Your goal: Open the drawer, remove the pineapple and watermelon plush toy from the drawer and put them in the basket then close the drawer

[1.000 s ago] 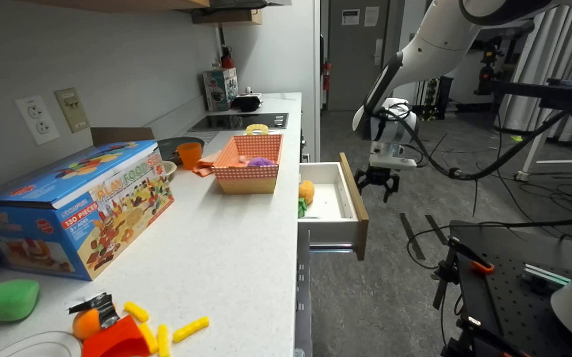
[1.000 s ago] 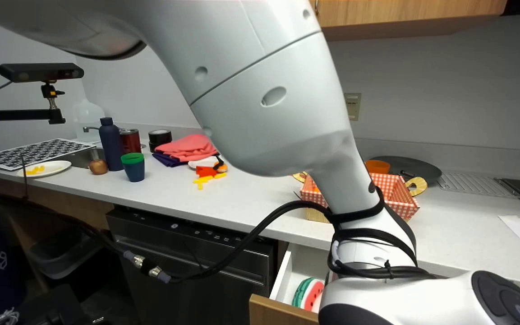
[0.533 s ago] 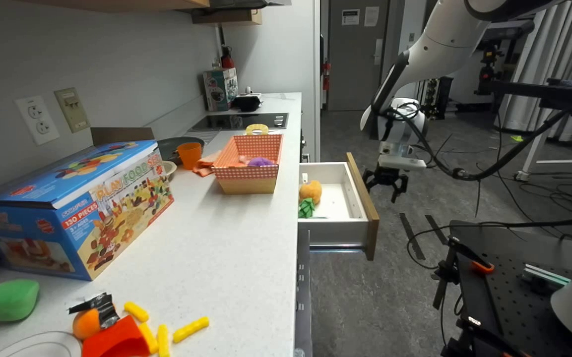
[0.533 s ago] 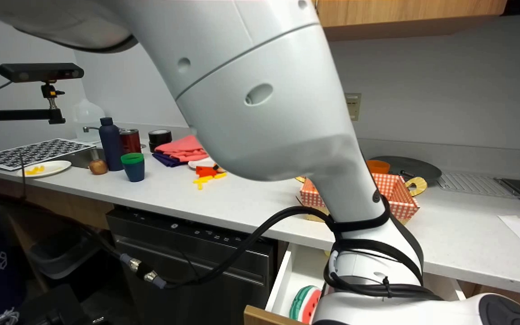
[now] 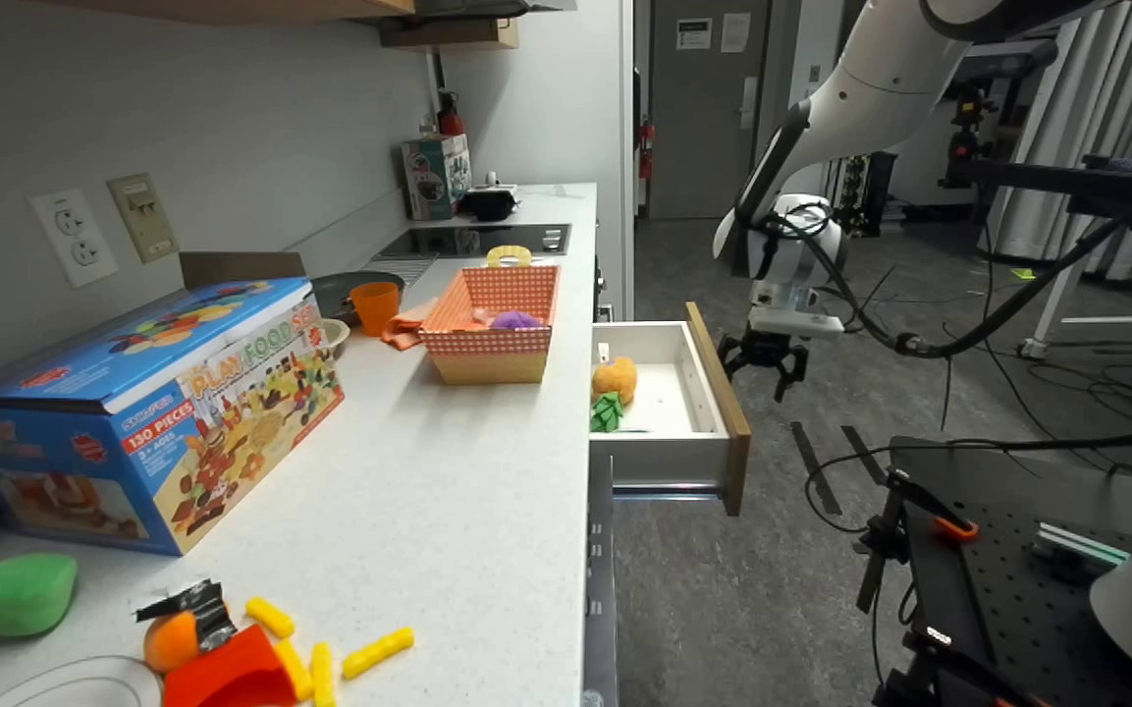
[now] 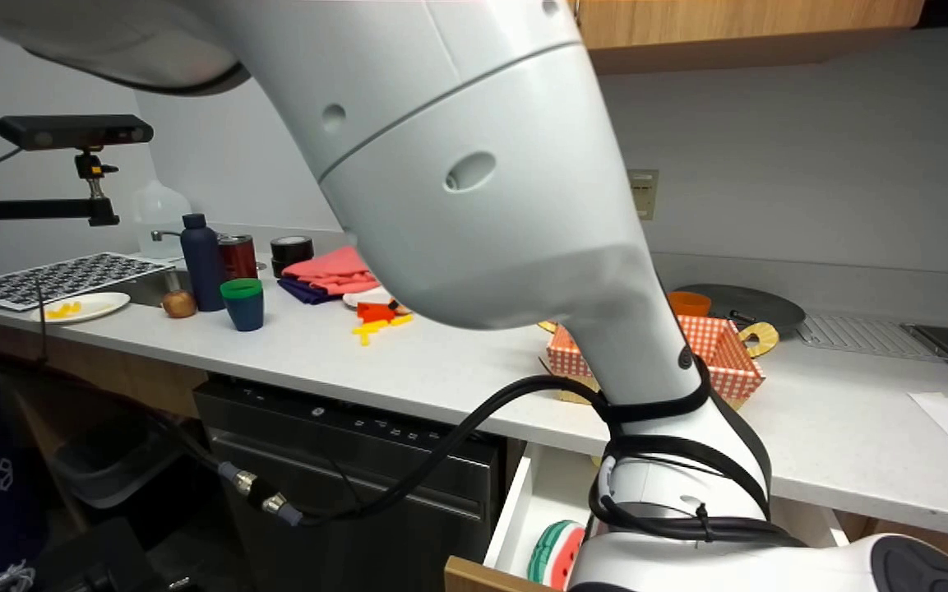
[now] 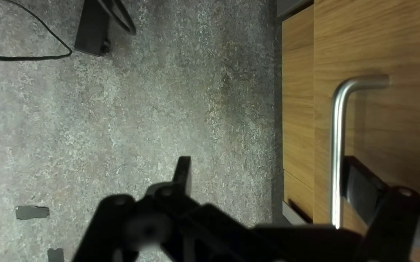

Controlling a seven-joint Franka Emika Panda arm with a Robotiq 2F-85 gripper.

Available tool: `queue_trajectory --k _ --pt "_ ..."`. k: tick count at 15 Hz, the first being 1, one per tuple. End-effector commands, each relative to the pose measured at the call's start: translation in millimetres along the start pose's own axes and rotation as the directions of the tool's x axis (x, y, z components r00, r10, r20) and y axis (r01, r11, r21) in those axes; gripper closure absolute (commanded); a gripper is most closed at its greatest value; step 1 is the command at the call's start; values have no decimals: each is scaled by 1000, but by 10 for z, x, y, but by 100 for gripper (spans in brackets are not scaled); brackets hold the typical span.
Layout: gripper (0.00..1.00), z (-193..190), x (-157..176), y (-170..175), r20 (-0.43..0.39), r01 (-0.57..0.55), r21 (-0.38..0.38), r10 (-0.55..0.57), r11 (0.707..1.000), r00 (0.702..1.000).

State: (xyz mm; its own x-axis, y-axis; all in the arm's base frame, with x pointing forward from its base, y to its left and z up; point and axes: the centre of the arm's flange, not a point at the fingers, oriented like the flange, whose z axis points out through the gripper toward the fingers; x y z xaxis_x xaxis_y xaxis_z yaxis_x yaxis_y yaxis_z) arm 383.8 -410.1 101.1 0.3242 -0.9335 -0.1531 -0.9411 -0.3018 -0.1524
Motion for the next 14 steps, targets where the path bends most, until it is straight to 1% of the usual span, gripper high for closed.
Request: queue_trajectory --k 1,3,7,8,10,12,14 --pt "0 9 6 -29 4 45 50 -45 998 999" --pt "0 23 29 -43 -19 95 76 -94 993 995" --pt "0 32 55 -82 -74 192 95 -185 977 980" --pt "0 -202 -404 -514 -97 227 99 -218 969 971" --pt "0 -296 -526 -612 -124 283 116 -269 952 955" --pt "0 -415 -719 -810 -136 320 140 -302 937 944" --pt "0 -537 -907 -969 -171 343 139 -319 929 932"
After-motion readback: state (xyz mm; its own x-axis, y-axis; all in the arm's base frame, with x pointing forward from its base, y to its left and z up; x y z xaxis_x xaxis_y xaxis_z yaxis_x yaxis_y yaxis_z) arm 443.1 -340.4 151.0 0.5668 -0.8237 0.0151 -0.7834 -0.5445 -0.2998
